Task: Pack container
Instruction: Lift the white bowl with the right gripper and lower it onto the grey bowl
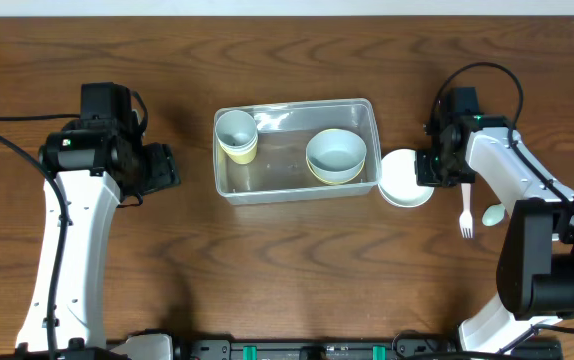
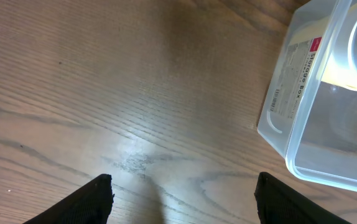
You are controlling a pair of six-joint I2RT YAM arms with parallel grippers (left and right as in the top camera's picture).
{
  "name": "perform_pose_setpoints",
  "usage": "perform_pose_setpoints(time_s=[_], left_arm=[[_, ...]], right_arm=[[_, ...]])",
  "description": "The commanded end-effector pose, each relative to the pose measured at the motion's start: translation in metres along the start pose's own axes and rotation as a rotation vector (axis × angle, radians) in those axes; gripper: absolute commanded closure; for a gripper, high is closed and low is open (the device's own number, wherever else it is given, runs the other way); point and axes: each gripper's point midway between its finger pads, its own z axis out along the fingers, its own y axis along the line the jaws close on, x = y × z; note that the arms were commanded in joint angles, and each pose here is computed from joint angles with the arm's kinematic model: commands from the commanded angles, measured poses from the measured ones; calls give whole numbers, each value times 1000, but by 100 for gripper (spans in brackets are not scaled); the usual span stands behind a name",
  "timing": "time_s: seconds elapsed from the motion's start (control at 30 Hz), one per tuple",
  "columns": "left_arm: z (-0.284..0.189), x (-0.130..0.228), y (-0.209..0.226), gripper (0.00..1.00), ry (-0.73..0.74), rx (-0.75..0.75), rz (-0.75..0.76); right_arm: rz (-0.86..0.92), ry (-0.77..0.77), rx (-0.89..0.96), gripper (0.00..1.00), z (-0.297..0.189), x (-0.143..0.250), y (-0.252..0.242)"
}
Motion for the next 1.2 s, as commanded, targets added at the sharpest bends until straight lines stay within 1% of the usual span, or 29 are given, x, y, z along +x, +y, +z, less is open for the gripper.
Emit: perform_pose_setpoints(time_s=[0.0,0.1,0.2,0.27,0.43,0.57,0.63,0.73,0.93,1.17], left_arm=[[-4,1,0,26,-10,3,-9],[-4,1,0,26,-10,2,-9],[-4,1,0,26,-10,3,-9],[-3,1,0,26,-10,3,-9],[-4,1,0,26,-10,3,-9],[-4,1,0,26,-10,3,-9],[-4,1,0,26,-10,3,-9],[-4,1,0,26,-10,3,-9],[-4,1,0,26,-10,3,-9],[-4,2,0,26,-7,2,-9]], right_arm=[[12,-4,30,99,2,-2,-5],[15,-29,33,99,-6,-11,-6],[41,-81,79,99,-31,-25,-13],[61,-137,118,99,-55,-36,-20],[79,-330,158,99,-138,-64,-25],[35,-475,107,99,-196,-77,0],[-29,-491,75,99,-208,-76,21],[-126,-484,39,99,-210,-69,57],[-266,-420,2,99,-186,-54,116],[-307,-294,-20,99,-138,-48,145]])
